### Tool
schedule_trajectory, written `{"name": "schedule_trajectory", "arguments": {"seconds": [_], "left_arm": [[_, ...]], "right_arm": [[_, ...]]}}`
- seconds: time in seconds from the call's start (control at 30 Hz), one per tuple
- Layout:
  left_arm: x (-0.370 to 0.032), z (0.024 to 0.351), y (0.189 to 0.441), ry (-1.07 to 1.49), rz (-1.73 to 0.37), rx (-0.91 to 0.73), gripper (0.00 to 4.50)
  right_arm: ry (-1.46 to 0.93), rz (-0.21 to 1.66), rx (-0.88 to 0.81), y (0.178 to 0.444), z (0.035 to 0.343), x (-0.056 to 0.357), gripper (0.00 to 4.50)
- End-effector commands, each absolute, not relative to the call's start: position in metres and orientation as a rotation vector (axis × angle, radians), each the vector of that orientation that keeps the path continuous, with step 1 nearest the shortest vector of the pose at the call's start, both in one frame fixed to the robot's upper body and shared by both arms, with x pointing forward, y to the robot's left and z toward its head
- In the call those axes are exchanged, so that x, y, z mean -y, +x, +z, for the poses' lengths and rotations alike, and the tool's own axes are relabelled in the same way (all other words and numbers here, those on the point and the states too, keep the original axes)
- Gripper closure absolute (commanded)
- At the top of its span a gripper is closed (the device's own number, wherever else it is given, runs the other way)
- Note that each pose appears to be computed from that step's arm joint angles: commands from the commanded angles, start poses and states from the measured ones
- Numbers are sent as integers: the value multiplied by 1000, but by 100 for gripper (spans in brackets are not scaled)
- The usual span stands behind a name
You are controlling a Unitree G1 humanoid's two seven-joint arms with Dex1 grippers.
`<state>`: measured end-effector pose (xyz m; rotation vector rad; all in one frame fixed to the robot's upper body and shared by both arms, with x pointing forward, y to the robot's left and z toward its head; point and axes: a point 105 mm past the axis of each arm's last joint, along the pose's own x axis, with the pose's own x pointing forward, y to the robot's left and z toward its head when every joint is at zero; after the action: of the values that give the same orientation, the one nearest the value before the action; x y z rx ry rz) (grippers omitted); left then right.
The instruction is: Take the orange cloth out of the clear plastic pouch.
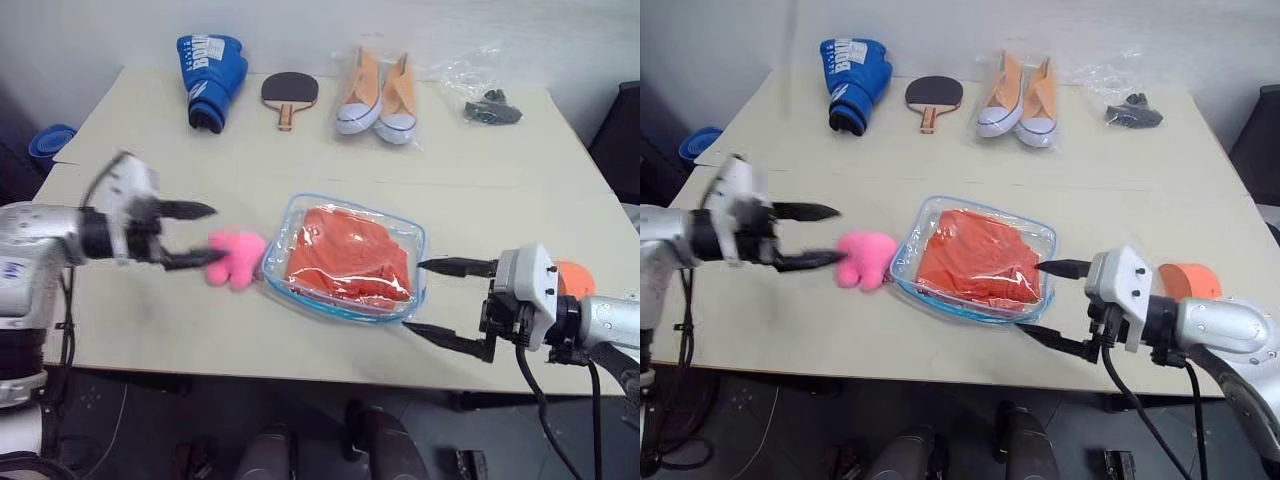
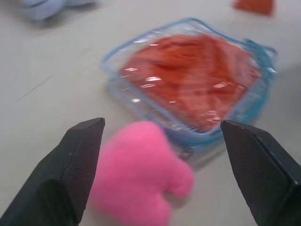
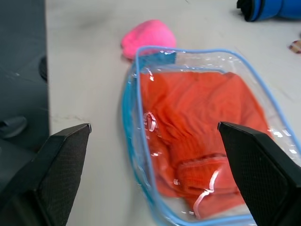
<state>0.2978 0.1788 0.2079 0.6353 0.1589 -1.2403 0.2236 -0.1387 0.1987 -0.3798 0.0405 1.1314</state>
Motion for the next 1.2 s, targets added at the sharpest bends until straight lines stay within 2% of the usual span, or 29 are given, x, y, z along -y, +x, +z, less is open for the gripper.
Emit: {"name": "schedule_trajectory", "arguments": {"seconds": [0.03, 0.27, 0.37, 0.47, 0.8, 0.87, 0.93, 1.03, 1.17, 1.2], "left_arm": [[-162, 189, 292, 944, -1344, -122, 32], [-140, 175, 319, 1130, -1331, 47, 32], [-136, 177, 326, 1095, -1310, 108, 32], [-134, 176, 327, 1095, -1323, 127, 80], [-133, 169, 324, 1070, -1361, 112, 379], [-134, 165, 322, 1023, -1380, 68, 438], [-133, 161, 318, 940, -1408, 19, 448], [-114, 185, 321, 597, -1350, 20, 448], [-97, 195, 324, 414, -1293, -24, 448], [-89, 195, 322, 372, -1298, -40, 450]], "right_arm": [[-370, 1136, -30, 217, 202, 132, 0], [-374, 1089, -34, 216, 195, 129, 0], [-381, 1057, -35, 217, 193, 130, 0], [-379, 1041, -38, 217, 191, 131, 0], [-386, 1026, -52, 216, 184, 130, 0], [-389, 1028, -53, 216, 184, 130, 0], [-390, 1030, -51, 217, 185, 130, 0], [-363, 1035, -28, 216, 191, 128, 0], [-356, 1042, -19, 216, 193, 124, 0], [-347, 1052, -12, 216, 193, 121, 18]]}}
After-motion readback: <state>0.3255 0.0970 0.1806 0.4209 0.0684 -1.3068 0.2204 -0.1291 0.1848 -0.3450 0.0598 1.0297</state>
